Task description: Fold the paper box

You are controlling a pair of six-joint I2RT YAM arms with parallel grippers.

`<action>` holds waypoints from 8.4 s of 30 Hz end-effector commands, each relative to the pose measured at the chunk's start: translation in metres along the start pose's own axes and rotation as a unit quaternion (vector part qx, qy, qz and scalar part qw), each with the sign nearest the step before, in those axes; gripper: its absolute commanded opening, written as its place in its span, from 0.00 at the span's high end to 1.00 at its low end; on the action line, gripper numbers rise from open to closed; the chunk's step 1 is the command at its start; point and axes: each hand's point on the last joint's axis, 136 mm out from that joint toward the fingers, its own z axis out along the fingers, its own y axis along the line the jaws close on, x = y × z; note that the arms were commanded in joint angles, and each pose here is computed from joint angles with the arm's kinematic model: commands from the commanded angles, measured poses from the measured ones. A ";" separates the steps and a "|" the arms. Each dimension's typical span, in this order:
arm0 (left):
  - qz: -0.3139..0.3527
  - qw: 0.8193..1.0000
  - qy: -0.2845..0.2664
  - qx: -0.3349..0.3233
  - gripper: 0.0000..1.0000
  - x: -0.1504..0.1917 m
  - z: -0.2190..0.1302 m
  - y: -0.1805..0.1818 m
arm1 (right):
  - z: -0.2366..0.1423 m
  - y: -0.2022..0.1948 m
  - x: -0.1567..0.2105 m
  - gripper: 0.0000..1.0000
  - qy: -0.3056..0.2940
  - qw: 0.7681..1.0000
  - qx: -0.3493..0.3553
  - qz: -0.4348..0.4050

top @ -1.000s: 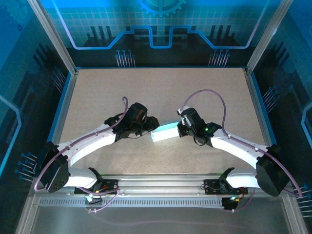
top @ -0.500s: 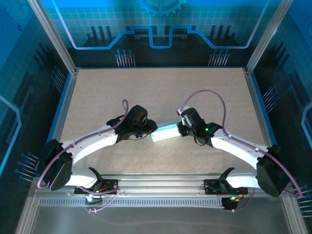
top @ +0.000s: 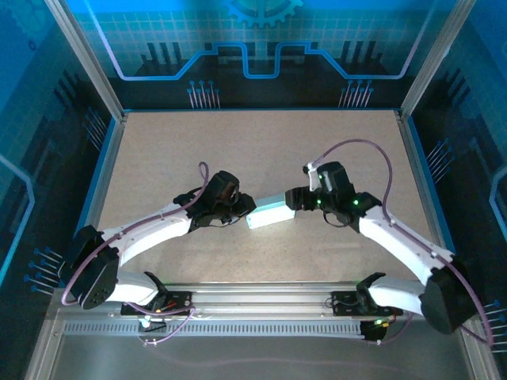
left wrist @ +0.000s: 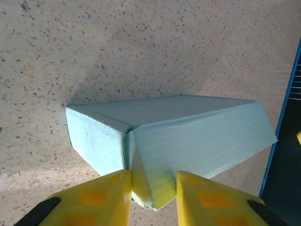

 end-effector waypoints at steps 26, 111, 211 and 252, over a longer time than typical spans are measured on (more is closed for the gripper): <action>0.000 0.997 0.038 -0.070 0.75 0.020 0.025 0.055 | 0.038 -0.030 0.058 0.68 0.205 0.955 -0.013 0.214; 0.039 0.995 0.067 -0.057 0.54 0.001 0.026 0.047 | 0.038 -0.021 0.005 0.75 0.158 0.961 -0.096 0.206; 0.880 0.469 0.035 -0.063 0.01 -0.049 0.085 -0.039 | -0.038 -0.088 0.002 0.13 0.035 0.970 -0.054 0.234; 0.303 0.856 -0.407 -0.096 0.01 -0.216 -0.065 0.164 | -0.006 -0.194 -0.039 0.00 -0.256 0.947 0.182 -0.074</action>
